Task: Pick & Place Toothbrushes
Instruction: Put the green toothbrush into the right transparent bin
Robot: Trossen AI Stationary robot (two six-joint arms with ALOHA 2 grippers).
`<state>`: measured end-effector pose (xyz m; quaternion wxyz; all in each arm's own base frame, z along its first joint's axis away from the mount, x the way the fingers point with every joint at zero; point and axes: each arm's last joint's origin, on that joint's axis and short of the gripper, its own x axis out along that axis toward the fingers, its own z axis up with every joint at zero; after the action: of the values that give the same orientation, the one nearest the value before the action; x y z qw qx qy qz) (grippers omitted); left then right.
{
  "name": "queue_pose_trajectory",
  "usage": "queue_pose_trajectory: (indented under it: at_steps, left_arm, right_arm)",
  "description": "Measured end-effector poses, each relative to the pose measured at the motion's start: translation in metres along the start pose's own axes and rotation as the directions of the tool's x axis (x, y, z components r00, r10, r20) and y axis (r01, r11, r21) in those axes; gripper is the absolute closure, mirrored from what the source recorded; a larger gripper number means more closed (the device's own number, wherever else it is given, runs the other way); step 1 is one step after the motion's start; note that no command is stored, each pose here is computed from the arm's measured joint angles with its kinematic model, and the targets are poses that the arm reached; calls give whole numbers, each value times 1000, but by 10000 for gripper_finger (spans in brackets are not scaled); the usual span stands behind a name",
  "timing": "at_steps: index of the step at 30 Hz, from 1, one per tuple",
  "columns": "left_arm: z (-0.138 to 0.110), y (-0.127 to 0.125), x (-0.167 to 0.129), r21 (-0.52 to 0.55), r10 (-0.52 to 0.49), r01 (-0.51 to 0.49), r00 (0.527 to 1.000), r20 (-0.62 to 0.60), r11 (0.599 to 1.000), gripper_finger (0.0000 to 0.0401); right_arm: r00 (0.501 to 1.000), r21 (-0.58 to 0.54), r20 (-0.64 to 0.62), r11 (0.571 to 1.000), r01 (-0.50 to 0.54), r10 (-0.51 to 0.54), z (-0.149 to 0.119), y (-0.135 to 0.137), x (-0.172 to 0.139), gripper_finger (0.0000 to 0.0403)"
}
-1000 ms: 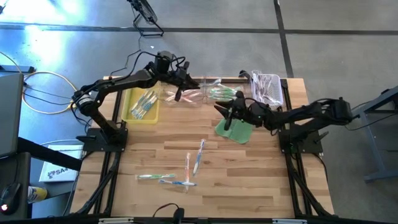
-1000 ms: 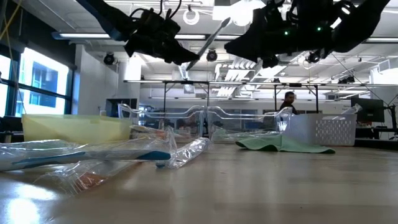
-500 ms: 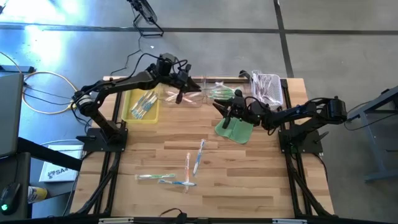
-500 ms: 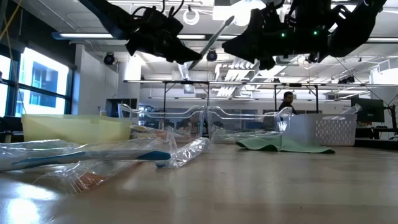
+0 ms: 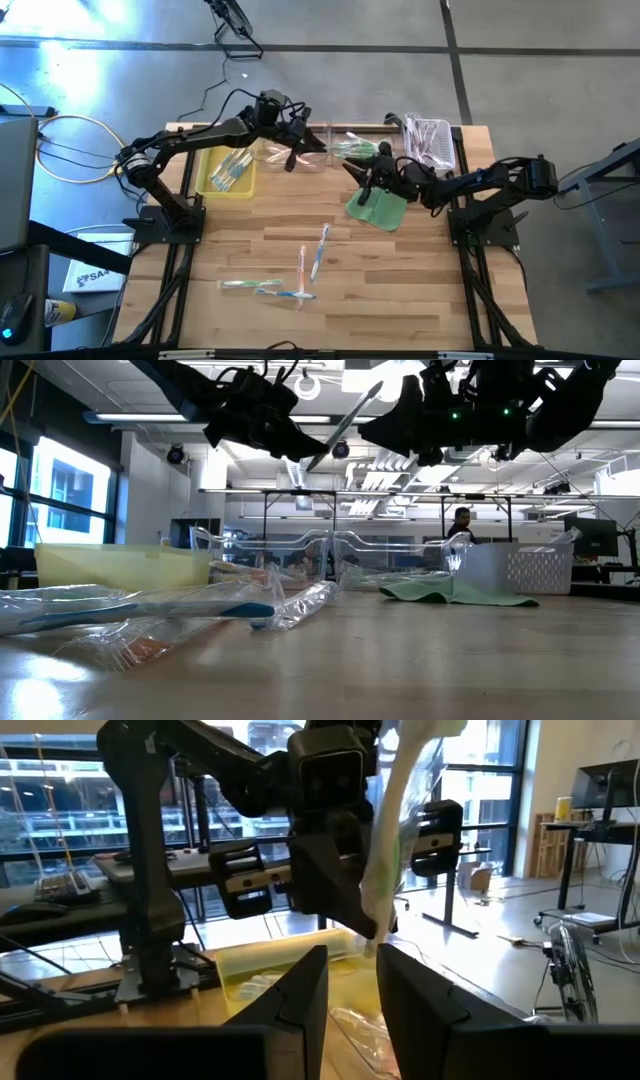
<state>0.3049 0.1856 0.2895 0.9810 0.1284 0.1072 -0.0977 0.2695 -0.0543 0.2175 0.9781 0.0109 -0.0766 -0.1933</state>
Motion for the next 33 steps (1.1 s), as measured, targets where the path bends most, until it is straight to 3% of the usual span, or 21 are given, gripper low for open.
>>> queue_pose_trajectory:
  at_steps: [6, 12, 25, 33]
  left_arm:
    - [0, 0, 0, 0, 1, -1, 1000, -1, 1000, 382]
    - [-1, 0, 0, -7, -1, 1, 1000, -6, 1000, 382]
    - [-1, -1, 0, -16, -2, 2, 1000, -6, 1000, 382]
    - [2, -6, 5, -9, -21, 21, 1000, -1, 1000, 382]
  right_arm:
    - [998, -73, 2, 996, 56, -56, 0, -4, 0, 269]
    - [998, -68, 38, 996, 58, -55, 4, -4, 0, 209]
    - [995, -108, 83, 992, 64, -55, 8, -4, 0, 207]
    - [997, -120, 80, 993, 15, -5, 24, -4, 18, 208]
